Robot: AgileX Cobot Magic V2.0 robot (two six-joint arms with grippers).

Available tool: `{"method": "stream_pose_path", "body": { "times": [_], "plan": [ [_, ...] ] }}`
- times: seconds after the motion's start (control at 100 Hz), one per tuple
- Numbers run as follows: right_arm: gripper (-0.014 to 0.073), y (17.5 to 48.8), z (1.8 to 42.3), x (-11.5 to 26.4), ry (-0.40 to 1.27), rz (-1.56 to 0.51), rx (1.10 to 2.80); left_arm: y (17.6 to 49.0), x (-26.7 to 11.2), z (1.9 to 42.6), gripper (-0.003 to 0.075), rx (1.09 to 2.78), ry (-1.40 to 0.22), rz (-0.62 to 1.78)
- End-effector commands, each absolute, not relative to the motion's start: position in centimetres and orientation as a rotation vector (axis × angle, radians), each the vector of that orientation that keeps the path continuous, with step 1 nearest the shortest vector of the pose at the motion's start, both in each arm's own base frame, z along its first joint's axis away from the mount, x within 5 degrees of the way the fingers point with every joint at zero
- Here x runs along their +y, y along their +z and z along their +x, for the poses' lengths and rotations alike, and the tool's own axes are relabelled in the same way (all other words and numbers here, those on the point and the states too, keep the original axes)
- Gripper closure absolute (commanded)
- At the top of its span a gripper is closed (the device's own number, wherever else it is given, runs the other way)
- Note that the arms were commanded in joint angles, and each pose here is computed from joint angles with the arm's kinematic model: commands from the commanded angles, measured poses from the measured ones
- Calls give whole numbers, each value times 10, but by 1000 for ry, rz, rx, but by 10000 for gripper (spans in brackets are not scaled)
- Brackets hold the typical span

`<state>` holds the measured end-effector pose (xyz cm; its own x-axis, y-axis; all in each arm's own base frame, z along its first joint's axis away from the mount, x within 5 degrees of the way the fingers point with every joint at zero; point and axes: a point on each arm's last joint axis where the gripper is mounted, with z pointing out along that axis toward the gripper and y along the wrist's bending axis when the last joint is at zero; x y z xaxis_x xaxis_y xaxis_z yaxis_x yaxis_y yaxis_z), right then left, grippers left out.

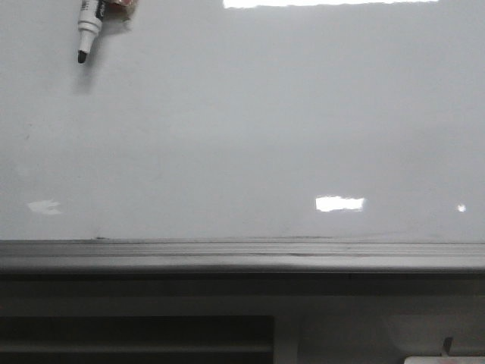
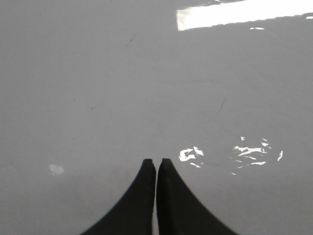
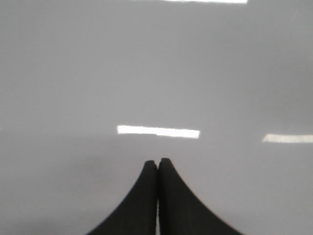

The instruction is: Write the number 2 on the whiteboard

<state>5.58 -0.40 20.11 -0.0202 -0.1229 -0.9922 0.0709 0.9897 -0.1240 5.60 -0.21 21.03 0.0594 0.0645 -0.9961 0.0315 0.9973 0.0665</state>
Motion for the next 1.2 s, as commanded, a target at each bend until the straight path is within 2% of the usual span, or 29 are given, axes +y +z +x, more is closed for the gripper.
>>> {"method": "stream_pose_path", "body": {
  "times": [0.0, 0.28, 0.57, 0.66, 0.8, 0.93, 1.069, 1.189],
  "plan": [
    [648, 202, 56, -4, -171, -40, 1497, 214, -1, 54, 740, 1427, 27, 59],
    [648, 202, 56, -4, -166, -36, 1497, 214, -1, 54, 740, 1426, 9, 42],
    [648, 207, 55, -5, -131, 5, 1440, 214, -1, 54, 740, 1427, -109, -69],
    [648, 208, 55, -5, -57, 79, 1431, 214, 0, 54, 740, 1425, -178, -133],
    [648, 208, 55, -7, 144, 283, 1396, 214, 0, 54, 741, 1416, -280, -230],
    [648, 210, 54, -9, 323, 465, 1351, 216, 1, 53, 741, 1381, -458, -400],
    [648, 219, 53, -6, 371, 457, 1364, 224, 0, 52, 741, 1366, -546, -449],
    [648, 235, 52, 3, 402, 381, 1462, 244, -7, 48, 741, 1399, -586, -381]
  ]
}}
